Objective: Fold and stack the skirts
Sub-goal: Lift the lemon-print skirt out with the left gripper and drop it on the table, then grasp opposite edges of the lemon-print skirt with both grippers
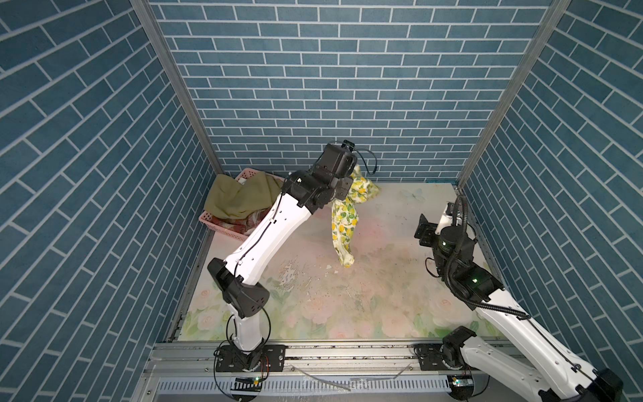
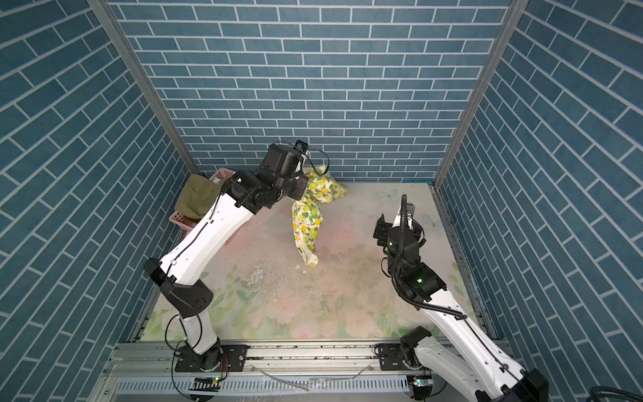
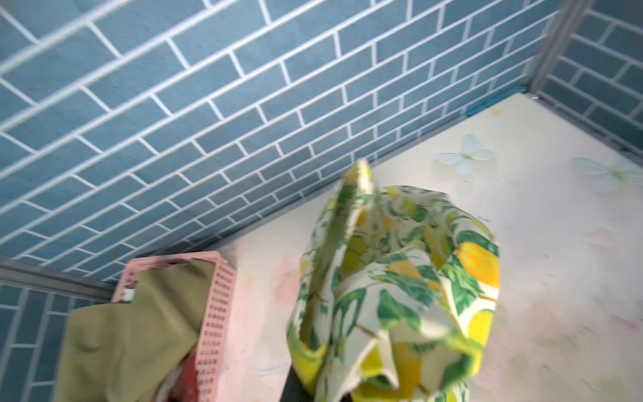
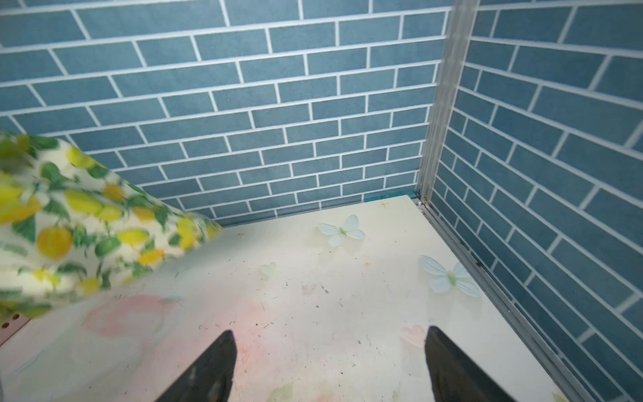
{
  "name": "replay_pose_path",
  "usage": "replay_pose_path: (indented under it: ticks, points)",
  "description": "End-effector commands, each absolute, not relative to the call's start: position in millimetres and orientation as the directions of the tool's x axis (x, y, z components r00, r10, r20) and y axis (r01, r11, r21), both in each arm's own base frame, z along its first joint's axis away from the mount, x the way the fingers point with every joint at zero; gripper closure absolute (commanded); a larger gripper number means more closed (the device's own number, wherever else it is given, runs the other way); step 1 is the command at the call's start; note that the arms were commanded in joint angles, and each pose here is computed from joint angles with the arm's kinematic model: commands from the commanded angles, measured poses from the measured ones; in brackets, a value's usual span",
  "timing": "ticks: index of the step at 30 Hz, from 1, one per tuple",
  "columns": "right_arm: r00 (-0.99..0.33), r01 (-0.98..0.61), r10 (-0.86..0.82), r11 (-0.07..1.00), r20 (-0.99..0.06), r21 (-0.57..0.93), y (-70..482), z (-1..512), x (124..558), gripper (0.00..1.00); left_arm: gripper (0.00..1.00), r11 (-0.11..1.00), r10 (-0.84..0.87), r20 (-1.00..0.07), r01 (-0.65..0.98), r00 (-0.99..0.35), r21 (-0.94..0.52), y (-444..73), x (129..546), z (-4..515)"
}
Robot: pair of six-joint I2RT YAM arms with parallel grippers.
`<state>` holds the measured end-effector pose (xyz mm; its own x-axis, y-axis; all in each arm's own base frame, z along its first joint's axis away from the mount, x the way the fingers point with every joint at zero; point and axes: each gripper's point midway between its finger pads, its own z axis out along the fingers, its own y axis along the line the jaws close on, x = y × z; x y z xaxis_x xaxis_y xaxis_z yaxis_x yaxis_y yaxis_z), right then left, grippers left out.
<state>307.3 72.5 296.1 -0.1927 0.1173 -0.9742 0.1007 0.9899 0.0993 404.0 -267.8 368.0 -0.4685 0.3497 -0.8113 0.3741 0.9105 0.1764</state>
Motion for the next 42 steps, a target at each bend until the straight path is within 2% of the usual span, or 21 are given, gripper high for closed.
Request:
replay_pose_path:
  ticks: [1,2,3,4,5,7,8,15,22,33,42]
  points:
    - [-0.206,0.142,0.165,0.980,-0.964,0.137,58.5,300.9,299.2,0.16,0.95,0.928,0.252,-0.820,0.369,-0.513,0.053,-269.1,410.8,343.8]
    - [-0.217,0.136,0.161,0.982,-0.963,0.134,58.7,298.9,298.9,0.16,0.85,0.931,0.239,-0.801,0.365,-0.549,0.027,-267.0,416.0,326.3]
    - [-0.230,0.131,0.155,0.983,-0.961,0.128,59.4,296.4,299.6,0.16,0.68,0.932,0.220,-0.781,0.364,-0.584,-0.010,-264.2,421.0,311.6]
    - [-0.253,0.113,0.141,0.987,-0.957,0.115,62.7,292.8,301.3,0.15,0.45,0.935,0.189,-0.757,0.351,-0.626,-0.056,-259.3,427.9,293.4]
    - [-0.274,0.096,0.127,0.990,-0.953,0.104,66.5,289.8,303.0,0.15,0.30,0.940,0.161,-0.735,0.329,-0.658,-0.088,-252.5,433.3,278.5]
    - [-0.324,0.044,0.093,0.996,-0.942,0.083,78.5,282.0,308.1,0.15,0.15,0.951,0.132,-0.716,0.292,-0.685,-0.104,-238.5,437.2,261.2]
    - [-0.356,0.005,0.071,0.997,-0.932,0.074,87.3,275.9,310.7,0.15,0.11,0.954,0.124,-0.715,0.280,-0.688,-0.104,-232.4,436.9,255.5]
    - [-0.590,-0.164,-0.012,0.981,-0.808,0.105,139.4,206.4,325.9,0.16,0.10,0.959,0.131,-0.663,0.264,-0.737,-0.103,-205.6,407.2,216.9]
    - [-0.734,-0.175,-0.036,0.975,-0.678,0.137,155.1,148.3,323.1,0.17,0.11,0.965,0.081,-0.599,0.213,-0.797,-0.153,-191.9,369.5,167.1]
    - [-0.869,0.036,0.113,0.986,-0.482,0.165,127.5,73.0,274.4,0.18,0.13,0.976,0.068,-0.481,0.159,-0.874,-0.152,-181.4,319.1,94.1]
    - [-0.888,0.078,0.174,0.970,-0.426,0.232,132.6,53.2,262.5,0.19,0.14,0.988,0.068,-0.422,0.120,-0.904,-0.098,-164.8,303.7,64.5]
